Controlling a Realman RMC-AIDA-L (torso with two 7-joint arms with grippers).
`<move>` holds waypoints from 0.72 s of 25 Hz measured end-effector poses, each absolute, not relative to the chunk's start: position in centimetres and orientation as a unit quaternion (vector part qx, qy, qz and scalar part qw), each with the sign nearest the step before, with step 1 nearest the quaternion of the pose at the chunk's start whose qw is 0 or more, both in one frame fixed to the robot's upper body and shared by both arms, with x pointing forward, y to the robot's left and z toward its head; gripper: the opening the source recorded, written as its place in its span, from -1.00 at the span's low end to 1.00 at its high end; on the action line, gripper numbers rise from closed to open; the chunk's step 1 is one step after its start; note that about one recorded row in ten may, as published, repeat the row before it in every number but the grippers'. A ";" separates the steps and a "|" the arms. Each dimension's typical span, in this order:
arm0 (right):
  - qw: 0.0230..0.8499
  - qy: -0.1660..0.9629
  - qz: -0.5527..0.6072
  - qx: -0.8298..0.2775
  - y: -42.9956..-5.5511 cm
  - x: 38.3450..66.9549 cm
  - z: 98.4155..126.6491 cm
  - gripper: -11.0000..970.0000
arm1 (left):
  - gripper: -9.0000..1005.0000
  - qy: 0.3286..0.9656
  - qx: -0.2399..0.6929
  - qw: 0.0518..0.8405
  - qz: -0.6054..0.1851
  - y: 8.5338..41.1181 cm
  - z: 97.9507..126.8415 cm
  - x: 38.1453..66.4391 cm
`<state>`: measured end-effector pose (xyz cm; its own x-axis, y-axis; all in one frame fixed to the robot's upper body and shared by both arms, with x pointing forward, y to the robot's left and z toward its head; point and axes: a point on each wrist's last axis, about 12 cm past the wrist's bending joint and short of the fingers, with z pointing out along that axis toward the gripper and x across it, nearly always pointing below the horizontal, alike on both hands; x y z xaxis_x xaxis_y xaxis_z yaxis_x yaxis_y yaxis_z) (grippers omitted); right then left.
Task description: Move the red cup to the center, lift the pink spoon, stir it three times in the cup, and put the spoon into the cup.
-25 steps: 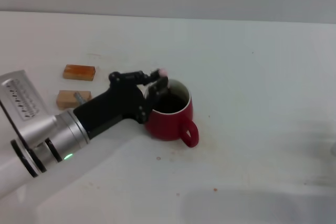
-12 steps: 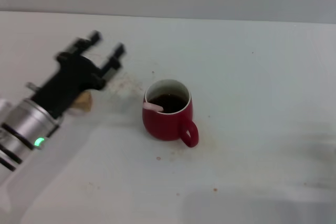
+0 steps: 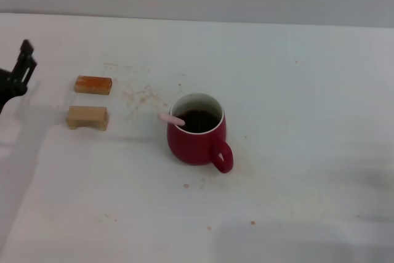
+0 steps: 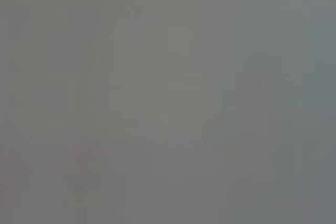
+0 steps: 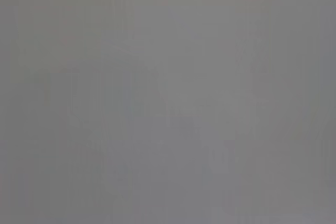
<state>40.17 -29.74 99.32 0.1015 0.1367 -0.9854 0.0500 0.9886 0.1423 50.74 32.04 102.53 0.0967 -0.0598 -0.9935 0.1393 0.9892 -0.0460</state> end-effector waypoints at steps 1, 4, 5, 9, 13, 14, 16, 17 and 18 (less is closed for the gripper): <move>0.740 0.668 0.029 0.068 -29.8 40.2 99.4 -0.98 | 0.38 0.672 0.028 0.737 -0.061 32.3 102.4 50.5; 0.743 0.666 0.030 0.066 -29.8 40.3 99.5 -0.98 | 0.39 0.675 0.036 0.736 -0.043 32.4 102.0 49.9; 0.745 0.663 0.030 0.066 -29.8 40.3 99.5 -0.98 | 0.39 0.674 0.039 0.737 -0.038 32.4 102.0 49.7; 0.755 0.652 0.029 0.066 -29.8 40.1 99.9 -0.98 | 0.41 0.669 0.043 0.742 -0.029 32.5 101.9 49.1; 0.760 0.646 0.028 0.065 -29.9 40.0 100.1 -0.98 | 0.42 0.668 0.043 0.742 -0.029 32.6 101.8 48.6; 0.762 0.643 0.027 0.065 -29.9 40.0 100.1 -0.98 | 0.42 0.667 0.044 0.743 -0.030 32.5 101.8 48.5; 0.766 0.639 0.027 0.064 -29.8 39.8 100.3 -0.98 | 0.43 0.664 0.045 0.746 -0.031 32.5 101.8 48.4; 0.768 0.637 0.026 0.064 -29.8 39.8 100.3 -0.98 | 0.43 0.664 0.045 0.746 -0.032 32.4 101.8 48.3; 0.768 0.636 0.026 0.064 -29.9 39.8 100.3 -0.98 | 0.43 0.663 0.044 0.746 -0.032 32.5 101.8 48.3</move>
